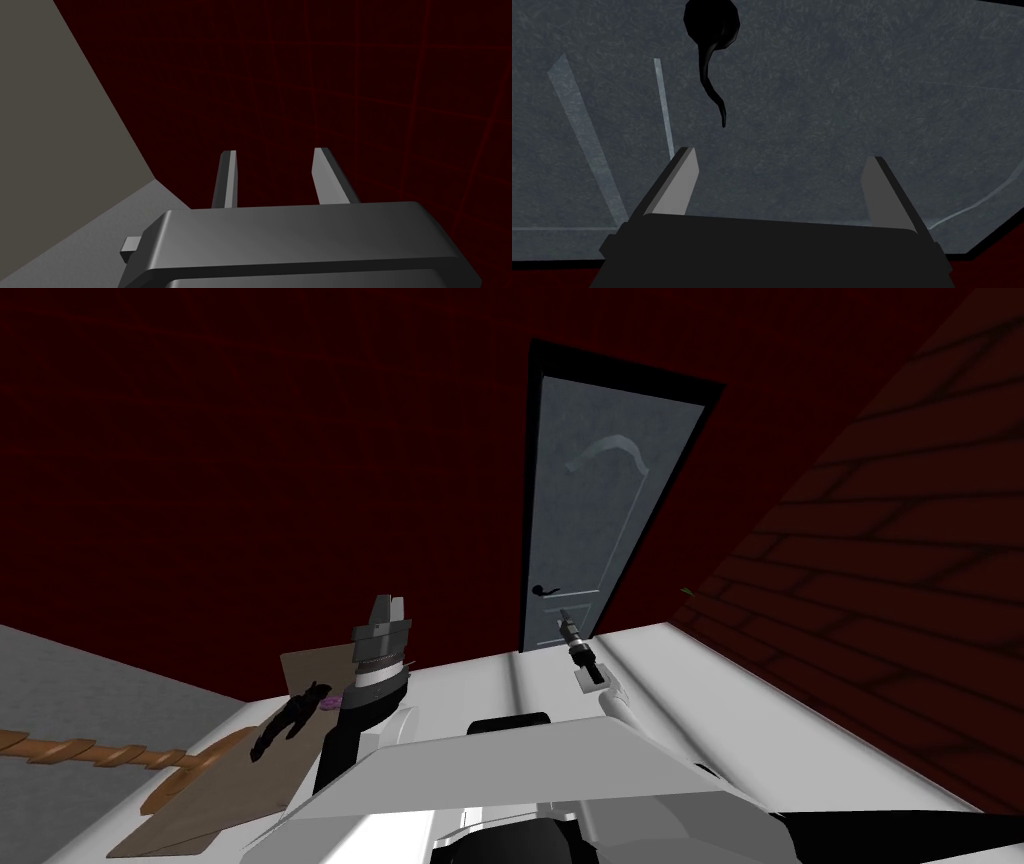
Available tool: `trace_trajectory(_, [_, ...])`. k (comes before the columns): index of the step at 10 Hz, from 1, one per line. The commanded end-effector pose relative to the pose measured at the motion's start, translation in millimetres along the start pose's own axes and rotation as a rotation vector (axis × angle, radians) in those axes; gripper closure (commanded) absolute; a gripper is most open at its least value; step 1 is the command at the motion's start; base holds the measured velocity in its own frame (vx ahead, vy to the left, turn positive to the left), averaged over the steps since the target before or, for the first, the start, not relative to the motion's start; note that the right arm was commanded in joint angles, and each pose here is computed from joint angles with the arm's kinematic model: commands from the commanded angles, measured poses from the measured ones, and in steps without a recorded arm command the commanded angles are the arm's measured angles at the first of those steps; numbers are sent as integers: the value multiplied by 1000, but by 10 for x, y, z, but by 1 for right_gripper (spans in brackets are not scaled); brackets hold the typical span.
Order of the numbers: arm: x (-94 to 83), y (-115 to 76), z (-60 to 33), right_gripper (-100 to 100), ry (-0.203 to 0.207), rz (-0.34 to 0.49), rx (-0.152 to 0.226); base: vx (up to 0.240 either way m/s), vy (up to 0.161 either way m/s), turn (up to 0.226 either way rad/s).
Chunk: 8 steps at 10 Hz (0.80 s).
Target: Pull the door open
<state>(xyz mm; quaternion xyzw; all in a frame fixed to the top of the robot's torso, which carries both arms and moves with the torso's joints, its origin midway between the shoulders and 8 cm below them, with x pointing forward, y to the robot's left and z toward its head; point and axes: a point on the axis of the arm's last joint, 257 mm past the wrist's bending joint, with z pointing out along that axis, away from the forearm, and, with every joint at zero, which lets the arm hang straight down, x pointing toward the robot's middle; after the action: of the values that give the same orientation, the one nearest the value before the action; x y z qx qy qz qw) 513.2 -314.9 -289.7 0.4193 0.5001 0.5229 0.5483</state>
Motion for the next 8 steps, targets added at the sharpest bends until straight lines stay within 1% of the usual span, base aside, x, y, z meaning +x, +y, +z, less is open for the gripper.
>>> trace_trajectory(1, [-15, -101, -7, -100, 5, 0, 19, 82, -20, 13])
trace_trajectory(5, [-41, -330, -16, -100, 16, 3, 68, 100, -23, 10])
trace_trajectory(8, [-51, -417, -22, -100, 20, 4, 87, 67, -16, 5])
